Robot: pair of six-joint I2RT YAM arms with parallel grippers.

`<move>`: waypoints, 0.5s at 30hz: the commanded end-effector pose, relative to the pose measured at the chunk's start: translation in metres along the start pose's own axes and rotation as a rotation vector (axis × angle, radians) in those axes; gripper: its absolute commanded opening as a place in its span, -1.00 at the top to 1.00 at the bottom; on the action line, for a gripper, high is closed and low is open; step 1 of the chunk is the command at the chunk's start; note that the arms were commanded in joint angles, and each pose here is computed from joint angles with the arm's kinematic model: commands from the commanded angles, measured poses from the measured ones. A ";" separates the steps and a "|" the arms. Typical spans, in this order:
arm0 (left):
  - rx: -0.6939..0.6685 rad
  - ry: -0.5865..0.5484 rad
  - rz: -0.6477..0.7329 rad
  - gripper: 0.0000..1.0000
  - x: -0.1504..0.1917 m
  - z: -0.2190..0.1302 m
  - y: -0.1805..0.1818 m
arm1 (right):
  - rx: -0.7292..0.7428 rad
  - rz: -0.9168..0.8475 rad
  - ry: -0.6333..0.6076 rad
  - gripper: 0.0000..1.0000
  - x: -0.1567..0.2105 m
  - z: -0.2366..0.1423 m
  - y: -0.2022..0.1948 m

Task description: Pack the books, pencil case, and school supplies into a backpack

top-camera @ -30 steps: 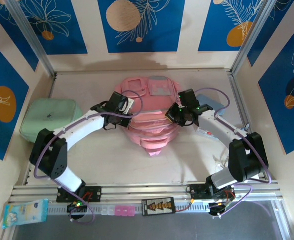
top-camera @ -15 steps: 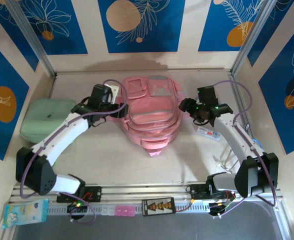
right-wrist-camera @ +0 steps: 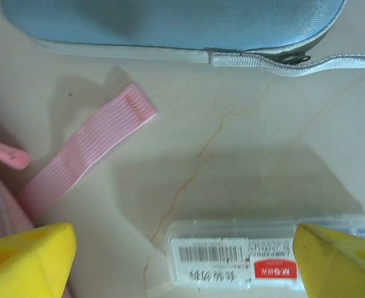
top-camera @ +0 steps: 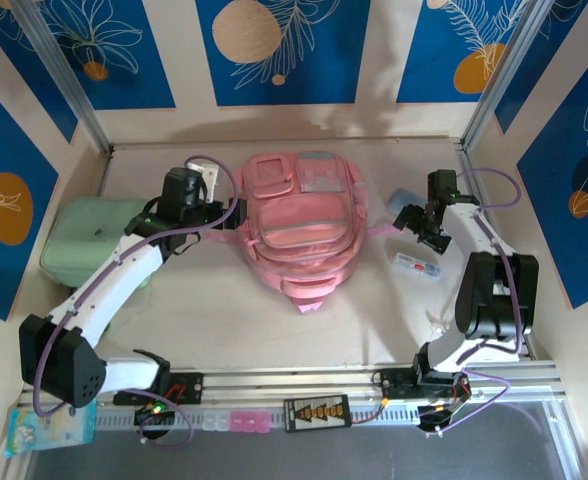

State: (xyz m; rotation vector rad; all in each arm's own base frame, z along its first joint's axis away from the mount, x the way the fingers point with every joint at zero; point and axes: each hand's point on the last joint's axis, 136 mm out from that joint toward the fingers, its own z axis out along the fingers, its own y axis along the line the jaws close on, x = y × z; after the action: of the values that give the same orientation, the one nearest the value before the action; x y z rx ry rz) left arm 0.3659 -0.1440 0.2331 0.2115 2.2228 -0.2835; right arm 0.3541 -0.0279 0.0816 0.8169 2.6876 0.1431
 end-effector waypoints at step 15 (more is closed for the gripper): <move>0.084 0.035 -0.004 -0.99 0.010 0.017 -0.009 | 0.038 0.041 0.150 -0.84 0.034 0.040 -0.020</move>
State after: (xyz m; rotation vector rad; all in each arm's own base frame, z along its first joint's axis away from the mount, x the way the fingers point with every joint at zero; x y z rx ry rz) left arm 0.3678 -0.1546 0.2142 0.2526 2.2586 -0.3408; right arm 0.3456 -0.0329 0.0268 0.8851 2.7998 0.1520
